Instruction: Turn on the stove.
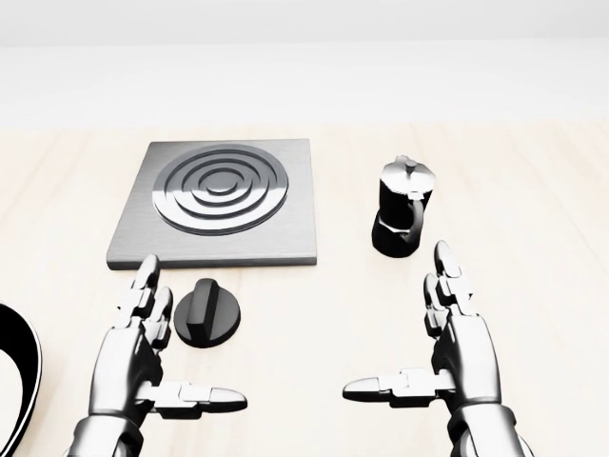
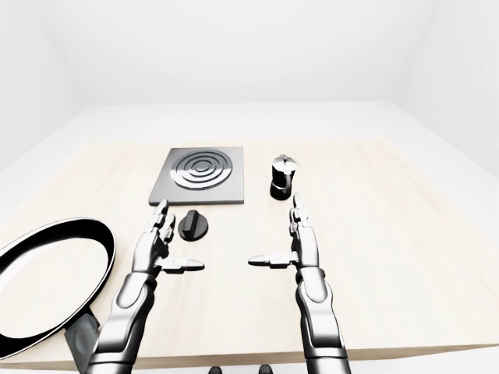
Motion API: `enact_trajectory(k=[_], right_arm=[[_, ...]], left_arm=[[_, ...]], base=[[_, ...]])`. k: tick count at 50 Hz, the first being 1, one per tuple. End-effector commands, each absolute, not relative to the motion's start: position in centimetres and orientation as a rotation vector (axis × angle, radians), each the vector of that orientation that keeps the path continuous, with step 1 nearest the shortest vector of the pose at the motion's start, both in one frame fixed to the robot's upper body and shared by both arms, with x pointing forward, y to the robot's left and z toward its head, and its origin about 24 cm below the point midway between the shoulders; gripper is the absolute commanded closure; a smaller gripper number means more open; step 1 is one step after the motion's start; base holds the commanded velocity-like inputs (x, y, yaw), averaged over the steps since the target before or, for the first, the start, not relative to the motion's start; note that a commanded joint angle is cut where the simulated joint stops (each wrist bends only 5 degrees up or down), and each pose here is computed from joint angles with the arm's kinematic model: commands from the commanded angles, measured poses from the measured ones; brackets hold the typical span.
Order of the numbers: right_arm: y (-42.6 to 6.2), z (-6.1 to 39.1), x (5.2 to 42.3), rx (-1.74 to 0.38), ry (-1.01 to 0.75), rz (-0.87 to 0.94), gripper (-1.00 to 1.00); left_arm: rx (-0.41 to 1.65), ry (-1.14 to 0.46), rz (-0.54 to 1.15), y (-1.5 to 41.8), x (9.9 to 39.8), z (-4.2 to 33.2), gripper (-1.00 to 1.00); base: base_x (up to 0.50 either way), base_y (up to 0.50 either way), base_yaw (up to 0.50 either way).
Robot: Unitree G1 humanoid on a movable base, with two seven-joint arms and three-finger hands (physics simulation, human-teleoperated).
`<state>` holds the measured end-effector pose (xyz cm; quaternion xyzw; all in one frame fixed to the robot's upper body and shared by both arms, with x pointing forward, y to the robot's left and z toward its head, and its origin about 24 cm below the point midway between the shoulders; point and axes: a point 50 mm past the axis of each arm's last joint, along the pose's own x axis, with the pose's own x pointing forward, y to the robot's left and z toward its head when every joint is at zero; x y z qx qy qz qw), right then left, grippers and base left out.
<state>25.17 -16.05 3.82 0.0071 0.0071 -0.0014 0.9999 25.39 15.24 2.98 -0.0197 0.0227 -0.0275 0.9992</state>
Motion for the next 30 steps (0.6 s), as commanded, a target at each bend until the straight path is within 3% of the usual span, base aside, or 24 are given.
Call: enact_trajectory(k=[1, 30], right_arm=[[-16.0, 3.8, 25.2, 0.014, 0.020, 0.002, -1.00], [-16.0, 3.8, 25.3, 0.020, 0.024, 0.001, -1.00]], left_arm=[[-0.052, 0.080, -0.063, 15.4, 26.2, 2.4, -1.00], [-0.038, 0.133, -0.073, 15.4, 27.1, 0.9, -1.00]], base=[[0.00, 0.00, 0.00], [0.00, 0.00, 0.00]])
